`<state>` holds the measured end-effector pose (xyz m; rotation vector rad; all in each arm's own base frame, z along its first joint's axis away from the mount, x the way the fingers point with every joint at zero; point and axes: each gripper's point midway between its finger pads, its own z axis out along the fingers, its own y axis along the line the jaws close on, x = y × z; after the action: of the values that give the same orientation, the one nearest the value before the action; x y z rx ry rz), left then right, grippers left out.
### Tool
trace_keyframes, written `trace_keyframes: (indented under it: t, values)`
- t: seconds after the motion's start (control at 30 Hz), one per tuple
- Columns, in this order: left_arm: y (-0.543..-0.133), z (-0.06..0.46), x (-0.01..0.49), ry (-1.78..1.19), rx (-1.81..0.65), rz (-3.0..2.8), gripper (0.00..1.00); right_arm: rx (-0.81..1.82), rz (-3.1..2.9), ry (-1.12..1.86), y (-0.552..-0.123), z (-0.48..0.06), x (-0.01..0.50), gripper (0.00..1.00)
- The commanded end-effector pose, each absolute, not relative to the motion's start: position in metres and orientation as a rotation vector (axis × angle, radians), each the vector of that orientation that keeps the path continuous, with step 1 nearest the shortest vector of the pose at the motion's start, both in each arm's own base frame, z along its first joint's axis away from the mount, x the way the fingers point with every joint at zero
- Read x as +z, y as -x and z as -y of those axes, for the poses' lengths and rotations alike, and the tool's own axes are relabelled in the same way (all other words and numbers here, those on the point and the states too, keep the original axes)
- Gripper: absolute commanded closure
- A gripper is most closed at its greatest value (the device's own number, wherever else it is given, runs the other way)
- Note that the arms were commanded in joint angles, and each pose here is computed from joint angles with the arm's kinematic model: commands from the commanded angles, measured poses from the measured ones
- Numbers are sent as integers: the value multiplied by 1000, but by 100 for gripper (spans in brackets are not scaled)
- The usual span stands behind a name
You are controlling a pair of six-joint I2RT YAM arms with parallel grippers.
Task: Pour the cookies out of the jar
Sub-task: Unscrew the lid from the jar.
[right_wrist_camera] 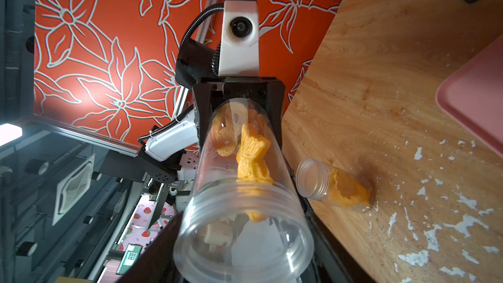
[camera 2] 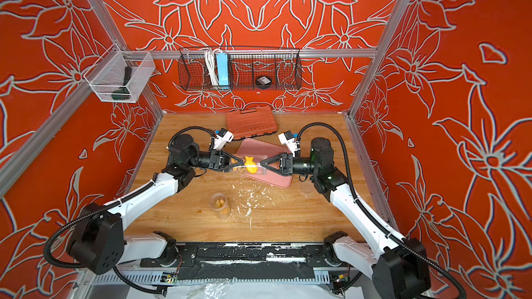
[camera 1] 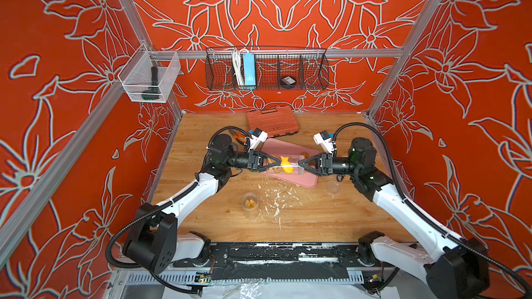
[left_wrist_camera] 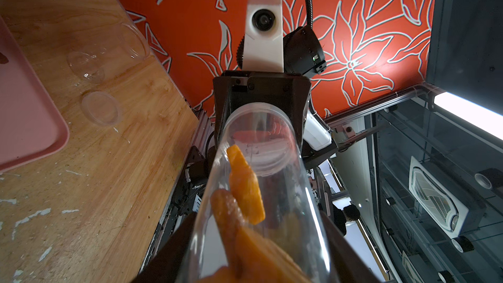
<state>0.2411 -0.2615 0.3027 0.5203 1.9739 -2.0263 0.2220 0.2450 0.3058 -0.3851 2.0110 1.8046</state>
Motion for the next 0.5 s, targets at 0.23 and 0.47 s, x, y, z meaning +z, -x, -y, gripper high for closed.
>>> trace_keyframes:
  t: [0.23,0.47]
  values:
    - [-241,257,312,-508,-2074,-1981,43,1552,-1700,649,-231,-236,319,48]
    - [-241,258,312,-506,-2077,-1983,43,1384,-1626,705,-233,-230,306,53]
